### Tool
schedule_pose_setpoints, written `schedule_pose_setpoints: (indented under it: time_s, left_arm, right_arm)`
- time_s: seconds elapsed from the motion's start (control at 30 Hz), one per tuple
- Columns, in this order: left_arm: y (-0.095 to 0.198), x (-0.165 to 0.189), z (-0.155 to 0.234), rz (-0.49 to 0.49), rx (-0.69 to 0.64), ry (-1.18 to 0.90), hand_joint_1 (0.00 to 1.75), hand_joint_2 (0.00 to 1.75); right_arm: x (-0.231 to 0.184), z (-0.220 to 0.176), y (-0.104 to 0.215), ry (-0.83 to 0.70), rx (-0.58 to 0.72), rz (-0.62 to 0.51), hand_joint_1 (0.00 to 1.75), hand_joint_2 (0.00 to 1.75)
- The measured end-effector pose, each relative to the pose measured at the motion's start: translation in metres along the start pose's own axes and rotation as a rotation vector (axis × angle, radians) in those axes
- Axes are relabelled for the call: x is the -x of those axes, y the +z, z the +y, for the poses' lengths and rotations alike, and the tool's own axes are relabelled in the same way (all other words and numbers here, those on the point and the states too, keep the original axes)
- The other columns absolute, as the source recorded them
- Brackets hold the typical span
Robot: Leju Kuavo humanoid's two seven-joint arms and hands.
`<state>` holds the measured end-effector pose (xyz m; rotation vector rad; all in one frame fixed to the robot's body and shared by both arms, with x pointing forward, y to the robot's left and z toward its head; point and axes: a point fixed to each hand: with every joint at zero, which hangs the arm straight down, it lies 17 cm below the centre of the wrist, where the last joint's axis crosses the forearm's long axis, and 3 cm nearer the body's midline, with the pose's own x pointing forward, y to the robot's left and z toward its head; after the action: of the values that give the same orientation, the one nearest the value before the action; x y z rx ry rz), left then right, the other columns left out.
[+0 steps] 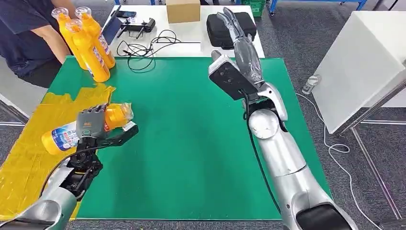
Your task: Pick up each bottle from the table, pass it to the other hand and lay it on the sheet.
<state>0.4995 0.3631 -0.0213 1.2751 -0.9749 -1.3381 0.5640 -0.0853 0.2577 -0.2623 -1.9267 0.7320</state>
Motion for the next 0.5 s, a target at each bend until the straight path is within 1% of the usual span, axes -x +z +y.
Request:
schedule_pose_setpoints:
  time_s: [0.1, 0.27, 0.4, 0.5]
  left_arm:
    - [0.007, 0.011, -0.021, 0.035, 0.089, -0.035, 0.00, 1.75]
    - [0.021, 0.038, -0.054, 0.128, 0.248, -0.065, 0.00, 1.75]
    - [0.024, 0.047, -0.060, 0.146, 0.273, -0.039, 0.00, 1.75]
    - [0.024, 0.048, -0.060, 0.140, 0.271, -0.022, 0.00, 1.75]
  right_arm:
    - [0.000, 0.007, 0.000, 0.003, -0.018, -0.003, 0.00, 0.00]
    - [0.003, 0.019, 0.002, -0.016, -0.055, 0.002, 0.00, 0.00]
    - [0.006, 0.026, 0.005, -0.061, -0.077, 0.008, 0.00, 0.00]
    - [0.009, 0.028, 0.008, -0.087, -0.080, 0.009, 0.00, 0.00]
